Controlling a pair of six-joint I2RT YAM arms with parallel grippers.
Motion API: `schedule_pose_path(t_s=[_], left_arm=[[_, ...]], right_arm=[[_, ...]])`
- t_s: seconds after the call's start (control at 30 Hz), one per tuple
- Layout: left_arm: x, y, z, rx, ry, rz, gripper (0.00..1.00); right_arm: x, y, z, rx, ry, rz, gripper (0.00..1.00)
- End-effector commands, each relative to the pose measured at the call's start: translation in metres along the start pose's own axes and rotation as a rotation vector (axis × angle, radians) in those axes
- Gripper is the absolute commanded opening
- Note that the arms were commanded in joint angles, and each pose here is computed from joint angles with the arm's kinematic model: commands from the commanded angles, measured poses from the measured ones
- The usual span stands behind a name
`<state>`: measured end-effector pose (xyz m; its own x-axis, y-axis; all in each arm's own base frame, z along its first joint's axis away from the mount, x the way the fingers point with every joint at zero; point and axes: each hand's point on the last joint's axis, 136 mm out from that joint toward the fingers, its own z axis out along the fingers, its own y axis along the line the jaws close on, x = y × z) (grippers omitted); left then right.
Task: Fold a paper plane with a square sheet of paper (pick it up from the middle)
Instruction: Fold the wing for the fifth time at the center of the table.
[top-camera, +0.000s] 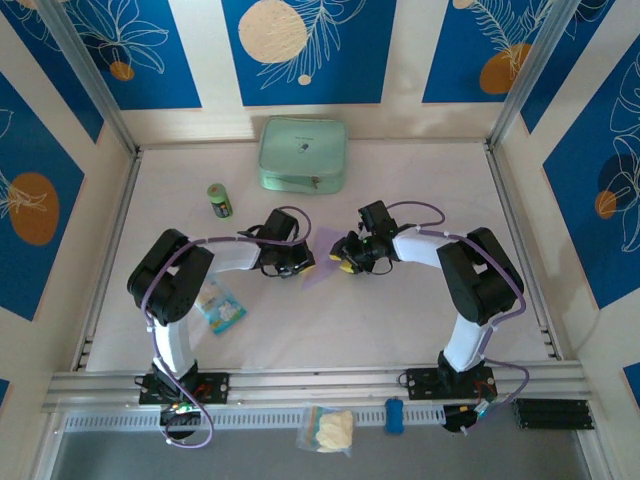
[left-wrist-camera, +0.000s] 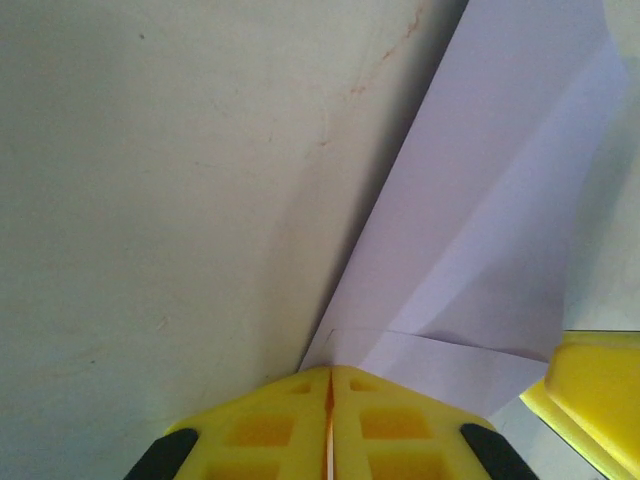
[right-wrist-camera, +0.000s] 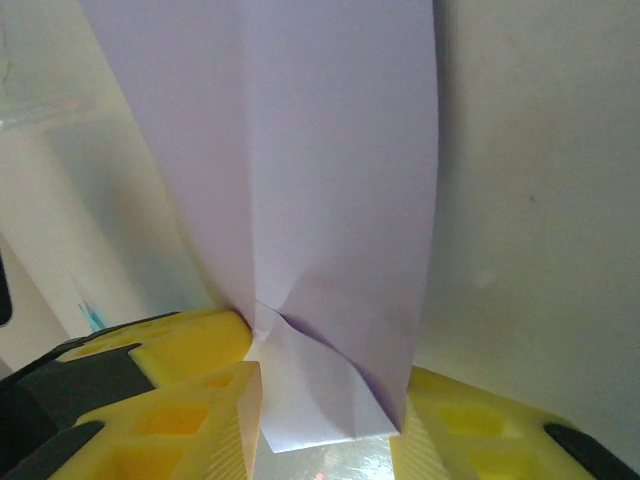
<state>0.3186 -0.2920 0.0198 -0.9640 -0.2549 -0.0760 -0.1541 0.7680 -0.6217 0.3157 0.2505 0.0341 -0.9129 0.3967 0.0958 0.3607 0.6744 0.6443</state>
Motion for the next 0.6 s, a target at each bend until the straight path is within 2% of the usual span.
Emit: schedule_pose_path(t_s=[0.0, 0.47, 0.57], left_arm=[[0.0148, 0.0331, 0.0025, -0.092, 0.052, -0.062, 0.1], [0.0089, 0.0342, -0.0014, -0.042, 0.052, -0.107, 0.1], [0.0068, 0.0296, -0.0039, -0.028, 0.045, -0.097, 0.11]], right_arm=[[0.0042, 0.0062, -0.006, -0.038, 0.007, -0.023, 0.36], [-0.0017, 0.0095, -0.0098, -0.08, -0.026, -0.03, 0.19], [-0.0032, 0.0086, -0.012, -0.082, -0.037, -0.027, 0.12]])
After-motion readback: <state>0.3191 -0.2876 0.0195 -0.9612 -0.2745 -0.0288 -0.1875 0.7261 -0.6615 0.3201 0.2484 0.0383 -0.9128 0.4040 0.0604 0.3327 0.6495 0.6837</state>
